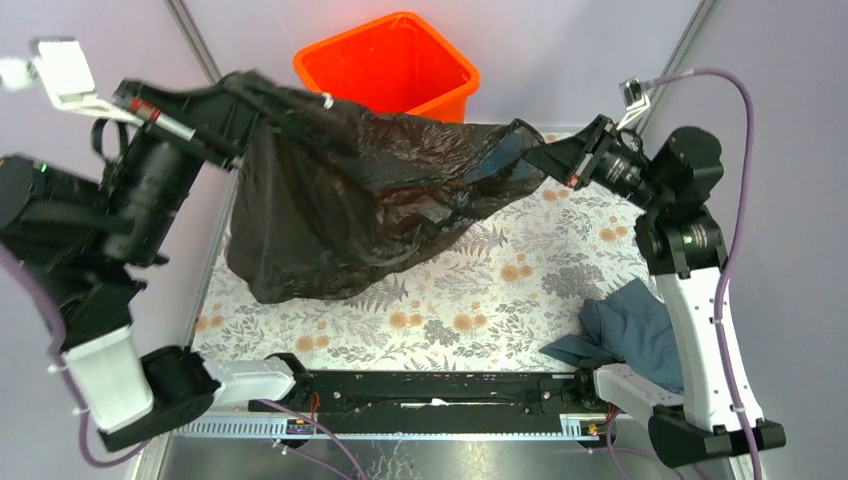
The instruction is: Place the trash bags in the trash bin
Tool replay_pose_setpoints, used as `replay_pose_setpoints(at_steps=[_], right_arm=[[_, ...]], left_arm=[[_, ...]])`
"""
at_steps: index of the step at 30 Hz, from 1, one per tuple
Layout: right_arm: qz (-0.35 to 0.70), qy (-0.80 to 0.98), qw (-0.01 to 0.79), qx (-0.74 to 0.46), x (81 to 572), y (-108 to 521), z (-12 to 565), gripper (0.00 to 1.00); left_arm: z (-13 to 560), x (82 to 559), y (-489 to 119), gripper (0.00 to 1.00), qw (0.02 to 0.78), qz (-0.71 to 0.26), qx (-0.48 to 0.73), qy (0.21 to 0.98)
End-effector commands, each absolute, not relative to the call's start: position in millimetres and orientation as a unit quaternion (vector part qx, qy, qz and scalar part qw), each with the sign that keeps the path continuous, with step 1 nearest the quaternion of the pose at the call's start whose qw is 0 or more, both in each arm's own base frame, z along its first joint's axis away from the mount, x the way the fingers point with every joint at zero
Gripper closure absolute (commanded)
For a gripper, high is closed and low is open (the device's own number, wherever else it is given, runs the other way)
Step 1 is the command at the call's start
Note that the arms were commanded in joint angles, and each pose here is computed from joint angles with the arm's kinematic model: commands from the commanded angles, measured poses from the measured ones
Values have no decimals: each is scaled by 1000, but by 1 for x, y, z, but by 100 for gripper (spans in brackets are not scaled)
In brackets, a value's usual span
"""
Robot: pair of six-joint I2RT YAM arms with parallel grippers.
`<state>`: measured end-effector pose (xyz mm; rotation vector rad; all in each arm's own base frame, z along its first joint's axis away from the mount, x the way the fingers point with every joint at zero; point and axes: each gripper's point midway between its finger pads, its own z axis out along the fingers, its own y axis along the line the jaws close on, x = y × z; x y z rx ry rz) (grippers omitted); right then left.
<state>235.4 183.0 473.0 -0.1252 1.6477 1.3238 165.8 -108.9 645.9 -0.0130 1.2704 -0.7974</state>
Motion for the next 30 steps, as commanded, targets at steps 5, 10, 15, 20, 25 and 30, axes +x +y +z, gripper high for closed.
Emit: replay_pose_setpoints(at_steps=[5,10,15,20,25,30], right_arm=[[514,647,556,-88,206,171,513,100],[517,668,528,-90,216,176,502,100],[503,613,596,-126,194,170,563,100],[533,652,532,-89,214,178,499,100],[500,657,553,-112,203,172,521,100],[473,581,647,-143,163,158,610,100]], left_arm=[[635,178,-114,100,745,-377,-38,548],[648,180,-108,100,748,-353,-36,562],[694,146,-109,100,763,-420,6,491],[614,185,-154,100,704,-407,8,581],[682,160,-139,100,741,-417,43,524],[728,118,-66,100,808,-414,-21,420]])
